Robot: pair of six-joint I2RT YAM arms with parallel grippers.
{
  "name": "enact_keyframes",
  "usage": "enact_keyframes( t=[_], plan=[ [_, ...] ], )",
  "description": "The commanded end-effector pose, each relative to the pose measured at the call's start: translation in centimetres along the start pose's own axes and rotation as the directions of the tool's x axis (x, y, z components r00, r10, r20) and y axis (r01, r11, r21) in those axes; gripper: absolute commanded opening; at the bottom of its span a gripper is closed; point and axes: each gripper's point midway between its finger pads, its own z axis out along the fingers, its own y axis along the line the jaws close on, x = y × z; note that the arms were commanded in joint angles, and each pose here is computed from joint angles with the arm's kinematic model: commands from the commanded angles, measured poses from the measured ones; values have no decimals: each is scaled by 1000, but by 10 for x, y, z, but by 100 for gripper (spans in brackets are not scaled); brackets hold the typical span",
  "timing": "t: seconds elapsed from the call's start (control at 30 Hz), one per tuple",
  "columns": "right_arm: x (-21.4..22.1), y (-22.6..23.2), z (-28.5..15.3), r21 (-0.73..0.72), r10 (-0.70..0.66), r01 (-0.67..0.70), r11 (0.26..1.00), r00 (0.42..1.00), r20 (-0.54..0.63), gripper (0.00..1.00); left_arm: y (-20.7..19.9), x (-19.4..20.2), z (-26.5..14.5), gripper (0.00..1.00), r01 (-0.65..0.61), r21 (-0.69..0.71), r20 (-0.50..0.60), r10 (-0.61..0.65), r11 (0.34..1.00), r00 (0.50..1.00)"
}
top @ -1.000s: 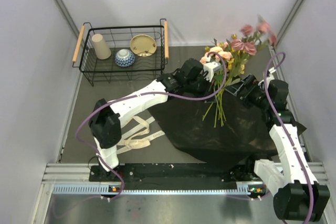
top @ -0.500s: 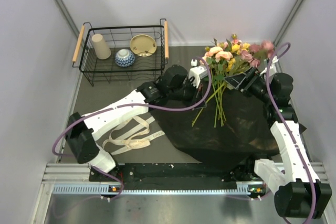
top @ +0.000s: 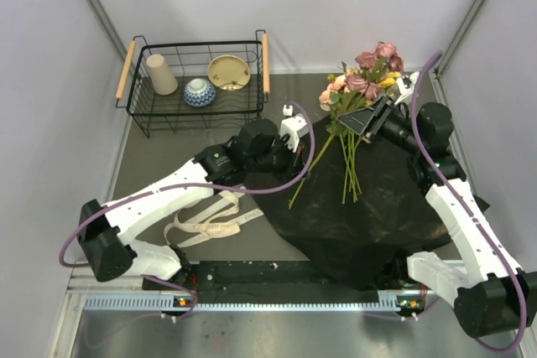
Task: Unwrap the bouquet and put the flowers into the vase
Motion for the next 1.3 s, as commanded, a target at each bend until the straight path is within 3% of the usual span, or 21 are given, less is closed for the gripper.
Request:
enact_keyframes(
  t=[0.0, 0.17, 0.27, 0.37, 0.43, 0.53, 0.57, 0.67, 0.73, 0.77, 0.87, 0.93, 1.0, 1.07, 1.13, 1.27],
  plan=[
    [-22, 33, 9, -77, -62, 66, 995, 996, 59, 40, 2, -8, -26, 0, -49, -46, 72, 52, 998, 996],
    [-10, 50, 27, -123, -81, 83, 989, 997, 21, 32, 7, 1, -40, 0, -66, -77, 84, 72, 995, 994],
    [-8, 59, 38, -140, -93, 94, 986, 996, 9, 20, 10, 4, -50, 0, -75, -100, 93, 85, 992, 992],
    [-12, 71, 44, -164, -113, 115, 980, 993, 22, 1, 25, 9, -57, 0, -51, -183, 94, 69, 982, 993],
    [-17, 80, 46, -179, -132, 136, 974, 991, 39, 0, 50, 15, -64, 0, 8, -315, 107, 28, 949, 994],
    [-26, 98, 51, -205, -177, 190, 960, 981, 80, 0, 75, 22, -79, 29, 66, -425, 132, -11, 903, 991],
    [-29, 101, 54, -200, -188, 203, 958, 978, 95, 0, 81, 31, -81, 45, 81, -441, 132, -25, 894, 991],
    [-36, 128, 61, -219, -251, 281, 934, 955, 156, 0, 88, 20, -116, 66, 175, -434, 287, -48, 884, 957],
    [-40, 148, 69, -221, -297, 339, 914, 933, 202, 0, 107, 16, -136, 73, 268, -428, 372, -102, 863, 923],
    [-42, 154, 71, -218, -311, 357, 908, 924, 221, 0, 104, 12, -146, 74, 282, -395, 401, -112, 874, 909],
    [-53, 195, 80, -224, -364, 439, 870, 879, 308, 0, 123, 9, -169, 73, 345, -438, 437, -138, 830, 889],
    [-40, 215, 95, -222, -421, 501, 836, 846, 326, 0, 136, 11, -184, 72, 399, -477, 462, -162, 783, 872],
    [-50, 244, 95, -225, -435, 540, 811, 815, 383, 0, 157, 11, -206, 71, 486, -524, 543, -166, 700, 823],
    [-46, 267, 107, -225, -451, 566, 793, 795, 407, 0, 167, 14, -219, 70, 532, -528, 593, -162, 662, 789],
    [-43, 273, 120, -210, -461, 571, 794, 789, 405, 0, 184, 21, -232, 70, 598, -533, 642, -173, 599, 747],
    [-34, 286, 152, -225, -461, 568, 792, 797, 390, 0, 204, 20, -244, 73, 626, -542, 699, -113, 561, 707]
  ],
)
